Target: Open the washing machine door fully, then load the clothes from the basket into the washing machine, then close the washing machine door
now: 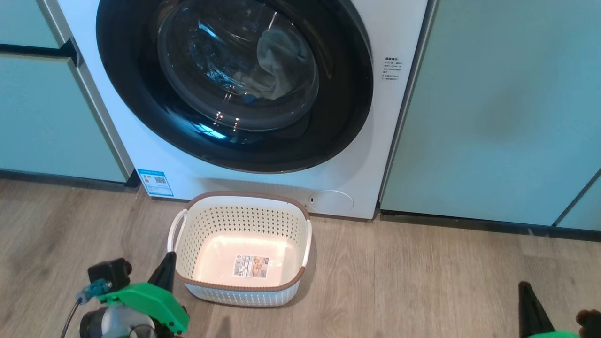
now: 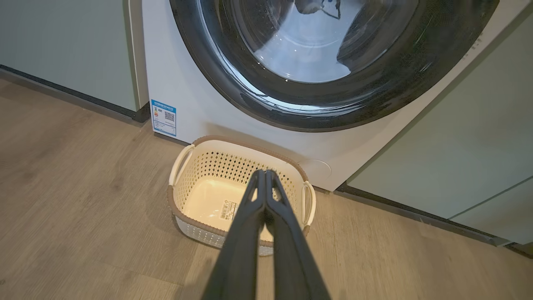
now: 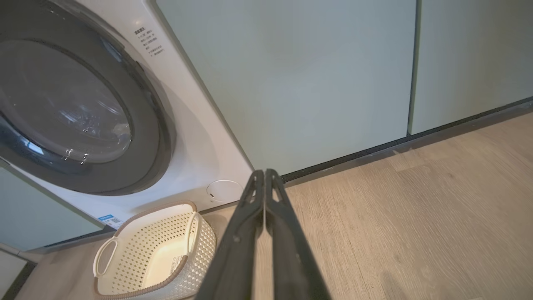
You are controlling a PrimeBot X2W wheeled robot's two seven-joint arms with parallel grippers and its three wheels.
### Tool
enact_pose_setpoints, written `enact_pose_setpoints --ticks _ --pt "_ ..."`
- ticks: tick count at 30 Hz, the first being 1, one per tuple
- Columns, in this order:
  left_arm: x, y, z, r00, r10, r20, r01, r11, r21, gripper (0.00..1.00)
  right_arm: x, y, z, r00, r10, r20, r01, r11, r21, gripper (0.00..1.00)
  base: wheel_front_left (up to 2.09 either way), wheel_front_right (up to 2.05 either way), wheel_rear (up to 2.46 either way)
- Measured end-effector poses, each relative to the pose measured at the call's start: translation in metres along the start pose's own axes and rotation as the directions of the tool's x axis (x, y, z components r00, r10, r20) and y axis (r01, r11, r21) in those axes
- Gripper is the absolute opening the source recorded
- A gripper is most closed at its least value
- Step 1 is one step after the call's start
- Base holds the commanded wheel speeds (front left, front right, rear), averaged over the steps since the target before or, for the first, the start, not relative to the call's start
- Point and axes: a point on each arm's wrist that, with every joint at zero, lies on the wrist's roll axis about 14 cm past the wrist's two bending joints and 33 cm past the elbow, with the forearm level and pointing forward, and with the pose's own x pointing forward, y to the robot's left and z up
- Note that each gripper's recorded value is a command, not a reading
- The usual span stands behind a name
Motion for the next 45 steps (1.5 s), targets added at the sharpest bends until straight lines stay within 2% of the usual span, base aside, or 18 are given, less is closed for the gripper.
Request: enact_pose_setpoints --ticks 12,22,34,45 --pt "0.003 -0.002 0.005 1.000 0.017 0.009 -0.015 0.991 -0.134 0.00 0.002 -0.004 0.003 1.000 -0.027 -0.002 0.027 0.992 0.127 0.00 0.00 0.00 0.00" --pt "0.005 -0.004 0.006 1.000 0.022 0.007 -0.020 0.971 -0.238 0.00 0.008 -0.007 0.009 0.999 -0.043 0.003 0.041 0.972 0.233 0.00 0.00 0.00 0.00" --pt "0.007 -0.005 0.011 0.999 0.032 0.016 -0.024 0.931 -0.364 0.00 0.009 -0.011 0.009 0.998 -0.061 -0.009 0.060 0.933 0.356 0.00 0.00 0.00 0.00" --pt "0.009 -0.011 0.014 1.000 0.023 0.017 -0.012 0.882 -0.471 0.00 0.013 -0.011 0.013 0.998 -0.063 -0.009 0.060 0.884 0.464 0.00 0.00 0.00 0.00"
